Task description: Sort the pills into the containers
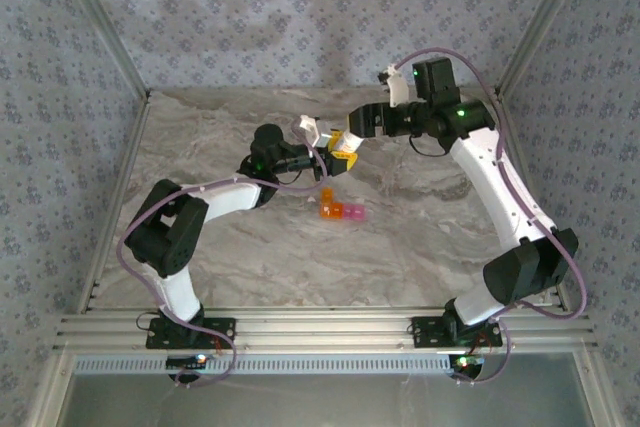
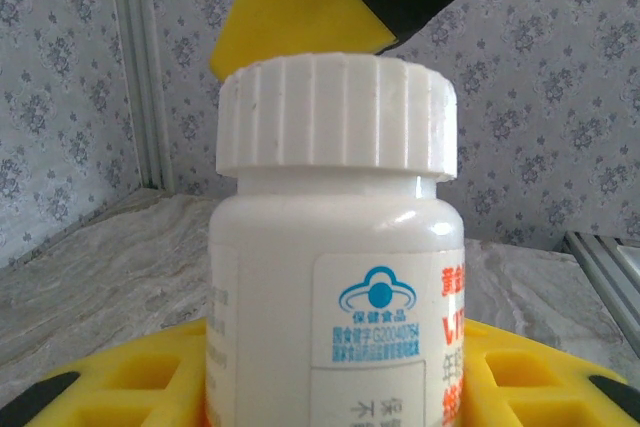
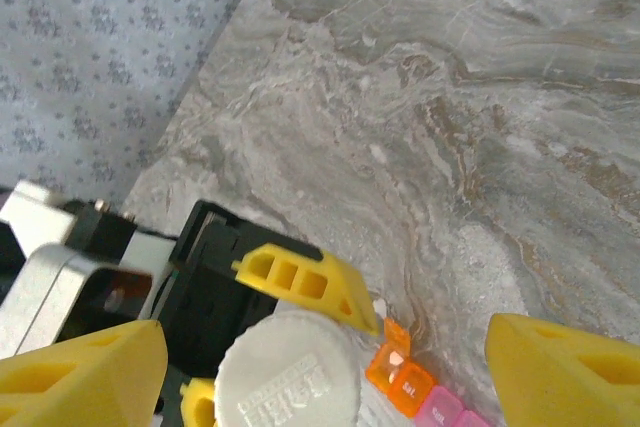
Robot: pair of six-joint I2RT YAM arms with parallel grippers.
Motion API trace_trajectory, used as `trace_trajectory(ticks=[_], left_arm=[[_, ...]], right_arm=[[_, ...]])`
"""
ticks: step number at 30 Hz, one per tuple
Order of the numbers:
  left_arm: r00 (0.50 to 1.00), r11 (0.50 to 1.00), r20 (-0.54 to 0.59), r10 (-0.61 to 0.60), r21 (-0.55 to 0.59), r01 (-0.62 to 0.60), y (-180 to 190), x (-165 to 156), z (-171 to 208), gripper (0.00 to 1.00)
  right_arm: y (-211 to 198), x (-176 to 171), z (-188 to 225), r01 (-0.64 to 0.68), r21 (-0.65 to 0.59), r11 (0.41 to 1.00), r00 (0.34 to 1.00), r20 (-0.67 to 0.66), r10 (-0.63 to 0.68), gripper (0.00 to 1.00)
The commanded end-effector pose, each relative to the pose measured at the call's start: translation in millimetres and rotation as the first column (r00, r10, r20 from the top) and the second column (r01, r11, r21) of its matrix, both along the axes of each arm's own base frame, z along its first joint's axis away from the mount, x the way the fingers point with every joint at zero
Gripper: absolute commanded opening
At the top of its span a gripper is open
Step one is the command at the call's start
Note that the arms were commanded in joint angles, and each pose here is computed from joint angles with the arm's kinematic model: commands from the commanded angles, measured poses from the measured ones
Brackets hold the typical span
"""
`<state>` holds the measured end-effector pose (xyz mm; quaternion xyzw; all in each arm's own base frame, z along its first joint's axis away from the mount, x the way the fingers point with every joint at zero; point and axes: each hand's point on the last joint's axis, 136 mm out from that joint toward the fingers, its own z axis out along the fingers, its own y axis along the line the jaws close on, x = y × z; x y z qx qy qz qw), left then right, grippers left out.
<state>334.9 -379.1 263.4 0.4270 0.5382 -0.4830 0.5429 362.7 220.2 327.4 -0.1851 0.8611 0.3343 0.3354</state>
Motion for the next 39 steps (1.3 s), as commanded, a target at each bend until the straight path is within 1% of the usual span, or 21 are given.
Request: trace_trajectory(ticks=[1, 13, 18, 21, 28, 31, 35, 39], left_arm=[[0.997, 0.999, 0.073, -0.013, -0.037, 0.015, -0.5, -0.7, 24.3, 0.00], [0.997, 0.999, 0.077, -0.014, -0.039, 0.017, -0.9, -1.3, 27.1, 0.00], [0.997, 0.999, 0.079, -0.013, -0.040, 0.017, -0.2, -1.5, 27.9, 0.00], [0.997, 0.999, 0.080, -0.012, -0.040, 0.016, 0.1, -1.7, 27.9, 0.00], [0.997, 0.999, 0.080, -0.014, -0.038, 0.017, 0.5, -3.0, 27.1, 0.00], [0.997, 0.999, 0.082, -0.013, -0.039, 0.016, 0.9, -3.4, 27.8, 0.00], [0.996, 0.999, 0.083, -0.013, -0.040, 0.016, 1.2, -3.4, 28.0, 0.00], [0.996, 0.999, 0.084, -0.011, -0.041, 0.015, 0.9, -3.1, 28.4, 0.00]], right_arm=[[7.6, -10.9, 6.3, -0.076, -0.017, 0.997, 0.997, 0.020, 0.076, 0.84], [10.9, -12.1, -4.8, -0.089, -0.040, 0.995, 0.996, -0.008, 0.089, 0.77], [8.7, -7.6, -10.0, -0.075, -0.046, 0.996, 0.997, -0.018, 0.074, 0.66], [9.3, -6.5, -10.8, -0.075, -0.045, 0.996, 0.997, -0.020, 0.074, 0.63], [10.0, -4.0, -16.2, -0.074, -0.049, 0.996, 0.997, -0.033, 0.072, 0.60], [10.7, -3.2, -17.3, -0.075, -0.049, 0.996, 0.997, -0.036, 0.073, 0.54], [10.5, -1.3, -19.3, -0.064, -0.047, 0.997, 0.997, -0.045, 0.062, 0.43], [11.4, 1.0, -24.7, -0.028, -0.038, 0.999, 0.997, -0.070, 0.025, 0.37]])
